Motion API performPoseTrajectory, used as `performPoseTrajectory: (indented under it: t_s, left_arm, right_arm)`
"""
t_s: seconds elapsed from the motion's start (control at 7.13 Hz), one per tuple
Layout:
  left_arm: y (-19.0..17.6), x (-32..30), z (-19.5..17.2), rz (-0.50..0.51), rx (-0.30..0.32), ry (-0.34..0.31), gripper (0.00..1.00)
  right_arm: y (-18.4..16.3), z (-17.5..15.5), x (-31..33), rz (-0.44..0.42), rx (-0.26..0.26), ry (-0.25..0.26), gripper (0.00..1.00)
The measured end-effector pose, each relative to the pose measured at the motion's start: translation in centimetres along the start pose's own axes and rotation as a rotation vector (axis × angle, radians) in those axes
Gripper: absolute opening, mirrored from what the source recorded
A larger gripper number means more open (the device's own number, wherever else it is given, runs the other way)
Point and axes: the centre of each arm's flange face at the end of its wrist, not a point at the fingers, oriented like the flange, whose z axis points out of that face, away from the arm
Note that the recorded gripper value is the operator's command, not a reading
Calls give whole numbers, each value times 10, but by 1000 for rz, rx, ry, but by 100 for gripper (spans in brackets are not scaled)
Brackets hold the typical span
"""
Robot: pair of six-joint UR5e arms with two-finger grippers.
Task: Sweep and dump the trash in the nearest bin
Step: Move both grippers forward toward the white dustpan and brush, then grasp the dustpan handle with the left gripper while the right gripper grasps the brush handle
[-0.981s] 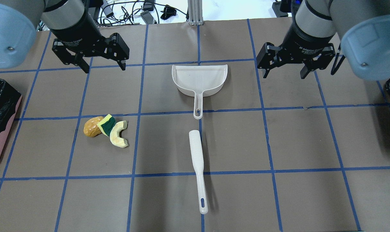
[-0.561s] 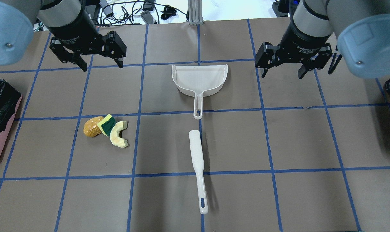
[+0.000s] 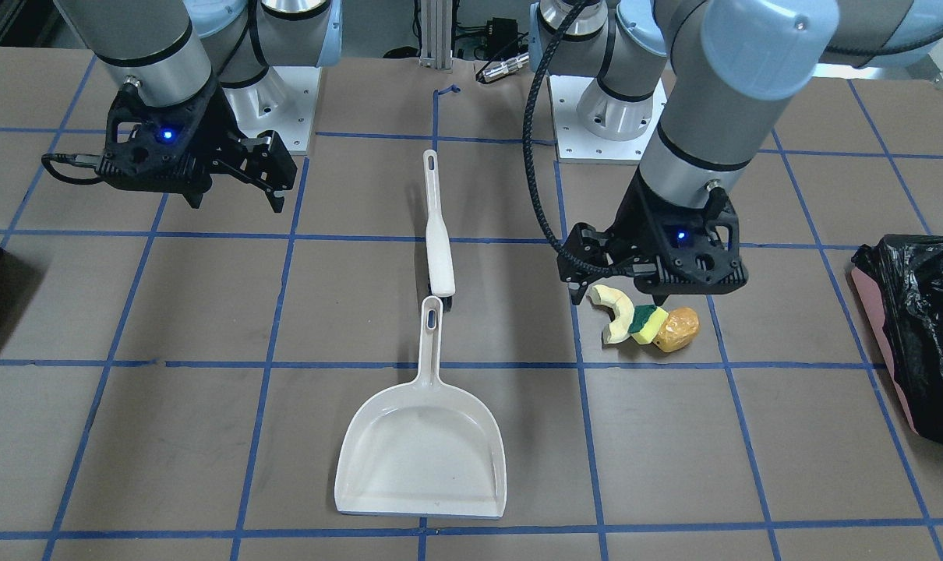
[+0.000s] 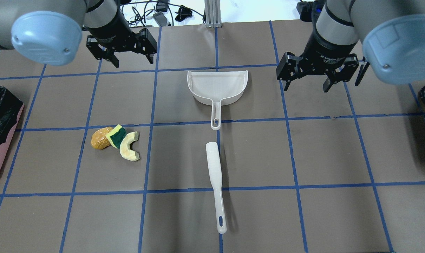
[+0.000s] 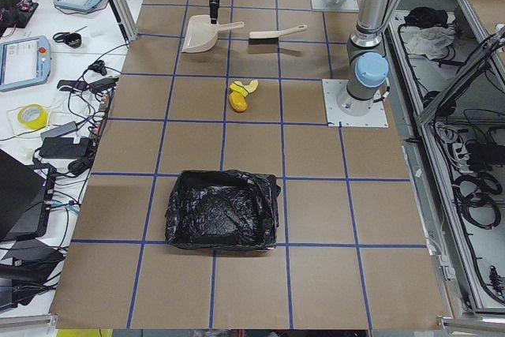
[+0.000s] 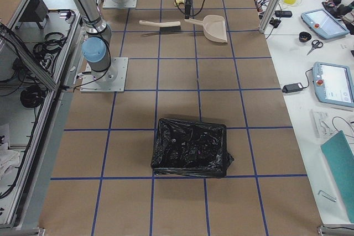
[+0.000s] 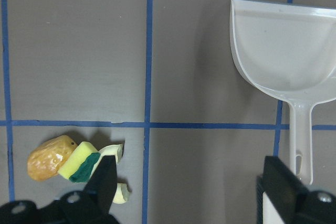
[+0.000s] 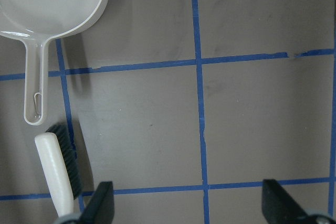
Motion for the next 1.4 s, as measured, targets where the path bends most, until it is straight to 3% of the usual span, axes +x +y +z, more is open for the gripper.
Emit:
performPoseTrajectory:
  t_s: [0.28, 0.56, 0.84, 1.12, 1.4]
  left_arm:
    - [-13, 31, 23, 0, 1, 9, 100]
    - [-21, 68, 50, -9, 9, 22, 100]
    - [-20, 97, 87, 15, -21, 22, 100]
    - [-20, 116, 116, 37, -56, 17, 100]
    - [-13, 144, 143, 60, -93, 11, 100]
  right_arm:
    - [-13, 24, -18, -17, 12, -3, 100]
    - [-6, 50, -78, -106, 31, 4, 100]
    - [32, 72, -126, -65, -26, 20, 100]
    - [76, 105, -158, -89, -91, 45, 100]
    - [120, 145, -178, -125, -122, 77, 98]
